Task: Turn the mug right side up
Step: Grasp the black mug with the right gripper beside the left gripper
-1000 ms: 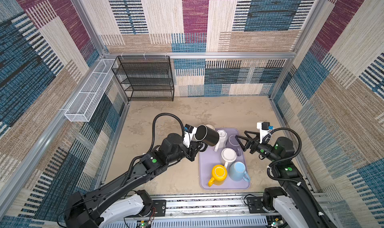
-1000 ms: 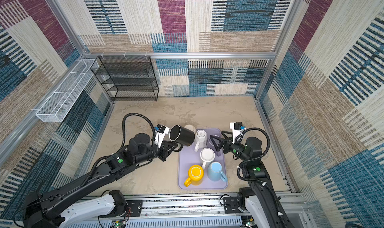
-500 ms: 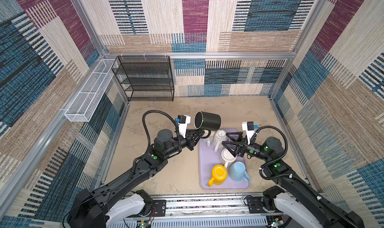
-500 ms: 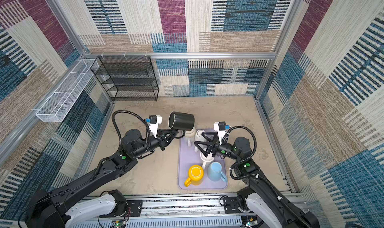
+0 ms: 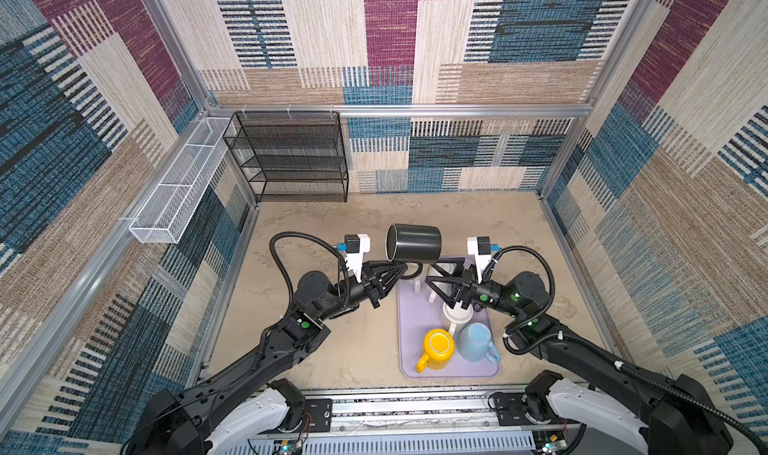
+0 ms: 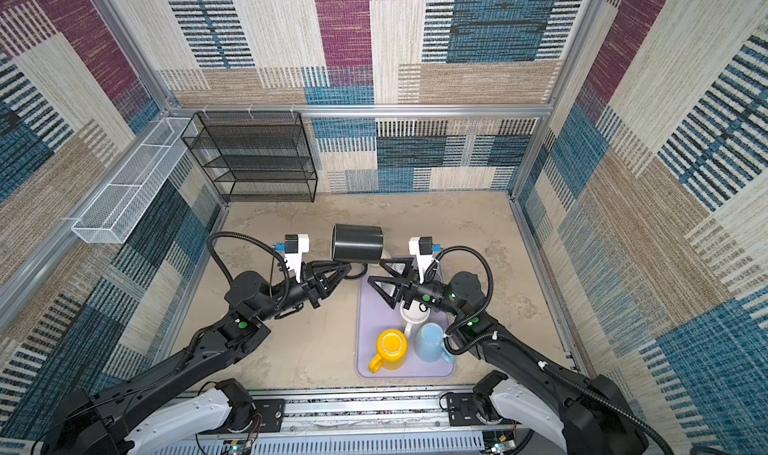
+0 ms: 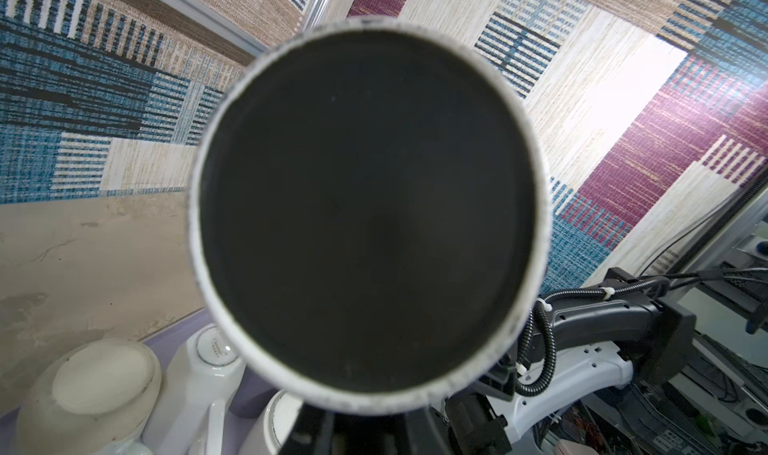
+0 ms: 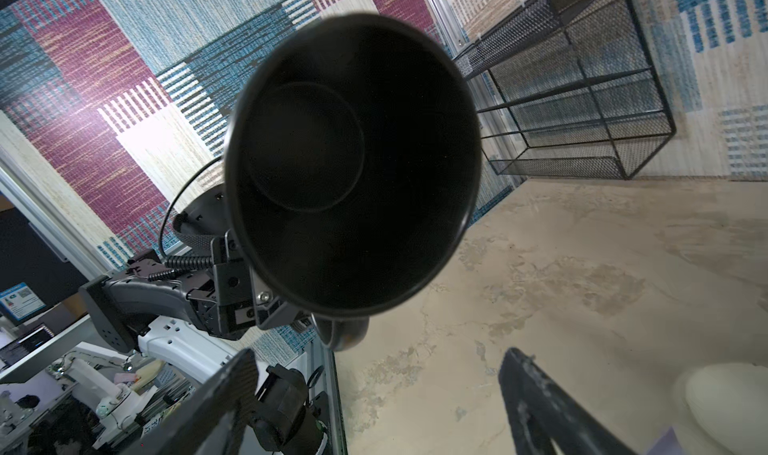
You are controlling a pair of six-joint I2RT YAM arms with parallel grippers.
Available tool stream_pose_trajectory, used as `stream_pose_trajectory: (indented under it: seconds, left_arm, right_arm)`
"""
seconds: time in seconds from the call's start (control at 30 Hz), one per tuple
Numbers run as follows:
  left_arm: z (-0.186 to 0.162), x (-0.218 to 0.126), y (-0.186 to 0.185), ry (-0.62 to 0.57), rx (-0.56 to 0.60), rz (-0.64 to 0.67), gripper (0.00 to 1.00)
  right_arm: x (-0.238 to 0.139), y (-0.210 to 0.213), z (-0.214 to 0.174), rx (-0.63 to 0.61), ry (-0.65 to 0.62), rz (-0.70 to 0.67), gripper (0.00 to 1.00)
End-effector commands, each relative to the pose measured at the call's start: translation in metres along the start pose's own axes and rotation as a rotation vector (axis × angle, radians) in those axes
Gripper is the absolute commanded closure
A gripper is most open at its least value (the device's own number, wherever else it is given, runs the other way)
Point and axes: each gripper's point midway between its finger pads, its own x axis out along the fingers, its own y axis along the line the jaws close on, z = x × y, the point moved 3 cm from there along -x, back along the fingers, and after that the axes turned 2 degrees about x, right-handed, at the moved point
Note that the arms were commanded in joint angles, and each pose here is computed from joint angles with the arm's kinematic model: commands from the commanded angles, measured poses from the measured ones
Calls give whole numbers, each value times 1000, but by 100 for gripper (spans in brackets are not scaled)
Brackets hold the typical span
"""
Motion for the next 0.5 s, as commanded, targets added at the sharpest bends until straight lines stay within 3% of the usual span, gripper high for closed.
stream_pose_trajectory:
  seconds: [0.0,0.3,0.47]
  left_arm:
    - [22,-4,-22,-98,67,-107,100]
    - [22,-7,-26,-136,76,-148,100]
    - [23,-9,-28,-153,85,-159,100]
  right_arm:
    - [9,15,14,-36,-56,52,8]
    - [32,29,15,-12,-79,129,14]
    - [30,35,16,6,-118,150,30]
